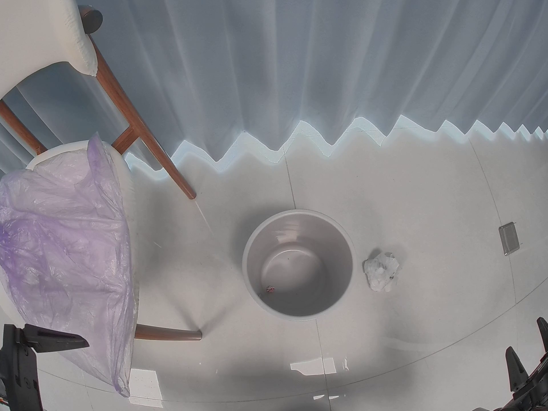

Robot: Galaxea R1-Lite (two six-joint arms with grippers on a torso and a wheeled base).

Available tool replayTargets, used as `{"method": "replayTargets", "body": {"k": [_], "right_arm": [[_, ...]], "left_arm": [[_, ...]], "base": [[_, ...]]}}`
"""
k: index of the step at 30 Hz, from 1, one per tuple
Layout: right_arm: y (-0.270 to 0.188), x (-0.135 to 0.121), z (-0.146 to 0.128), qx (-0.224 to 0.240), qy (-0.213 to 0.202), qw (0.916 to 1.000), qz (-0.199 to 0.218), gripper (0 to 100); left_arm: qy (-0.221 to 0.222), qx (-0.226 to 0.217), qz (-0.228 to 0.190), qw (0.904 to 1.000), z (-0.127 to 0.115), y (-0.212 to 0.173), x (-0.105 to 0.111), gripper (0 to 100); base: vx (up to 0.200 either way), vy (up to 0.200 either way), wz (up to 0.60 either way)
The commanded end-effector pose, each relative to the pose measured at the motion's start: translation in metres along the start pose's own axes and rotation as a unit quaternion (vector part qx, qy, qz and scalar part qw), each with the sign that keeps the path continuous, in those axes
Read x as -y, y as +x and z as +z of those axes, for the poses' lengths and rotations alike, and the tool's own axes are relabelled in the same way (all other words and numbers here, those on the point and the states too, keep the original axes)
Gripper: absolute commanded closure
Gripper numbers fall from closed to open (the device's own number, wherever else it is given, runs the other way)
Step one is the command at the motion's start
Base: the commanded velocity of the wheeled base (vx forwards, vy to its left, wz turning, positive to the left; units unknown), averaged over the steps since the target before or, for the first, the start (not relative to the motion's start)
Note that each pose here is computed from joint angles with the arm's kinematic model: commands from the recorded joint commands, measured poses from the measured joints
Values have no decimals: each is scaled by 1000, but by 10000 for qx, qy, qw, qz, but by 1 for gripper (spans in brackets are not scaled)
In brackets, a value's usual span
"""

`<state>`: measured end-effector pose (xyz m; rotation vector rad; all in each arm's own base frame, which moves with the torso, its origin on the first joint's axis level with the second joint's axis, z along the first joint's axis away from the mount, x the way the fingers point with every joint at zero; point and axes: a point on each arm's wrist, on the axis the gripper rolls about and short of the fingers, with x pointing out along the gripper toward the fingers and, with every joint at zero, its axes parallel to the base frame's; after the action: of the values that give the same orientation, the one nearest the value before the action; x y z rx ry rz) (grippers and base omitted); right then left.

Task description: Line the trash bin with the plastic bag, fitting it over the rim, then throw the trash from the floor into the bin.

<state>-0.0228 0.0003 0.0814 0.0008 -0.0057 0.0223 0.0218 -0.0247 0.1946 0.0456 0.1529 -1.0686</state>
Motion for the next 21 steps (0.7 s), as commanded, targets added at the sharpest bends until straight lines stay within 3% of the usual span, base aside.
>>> {"method": "replayTargets", "body": {"k": [1,11,15,21], "right_arm": [[0,0,-5,2,3,10000,3,0],[0,0,-5,2,11,10000,3,0],[0,0,-5,2,11,10000,3,0],[0,0,-5,2,11,10000,3,0]], "left_arm": [[-67,-238,-241,9994,9,14,-8,0],[383,-386,-250,9982,27,37,-24,0],[825,-500,-10,9953,33,51,-35,0],[1050,-529,344,9925,47,58,-41,0]], "base": [[0,0,0],[0,0,0],[0,0,0],[0,0,0]]}}
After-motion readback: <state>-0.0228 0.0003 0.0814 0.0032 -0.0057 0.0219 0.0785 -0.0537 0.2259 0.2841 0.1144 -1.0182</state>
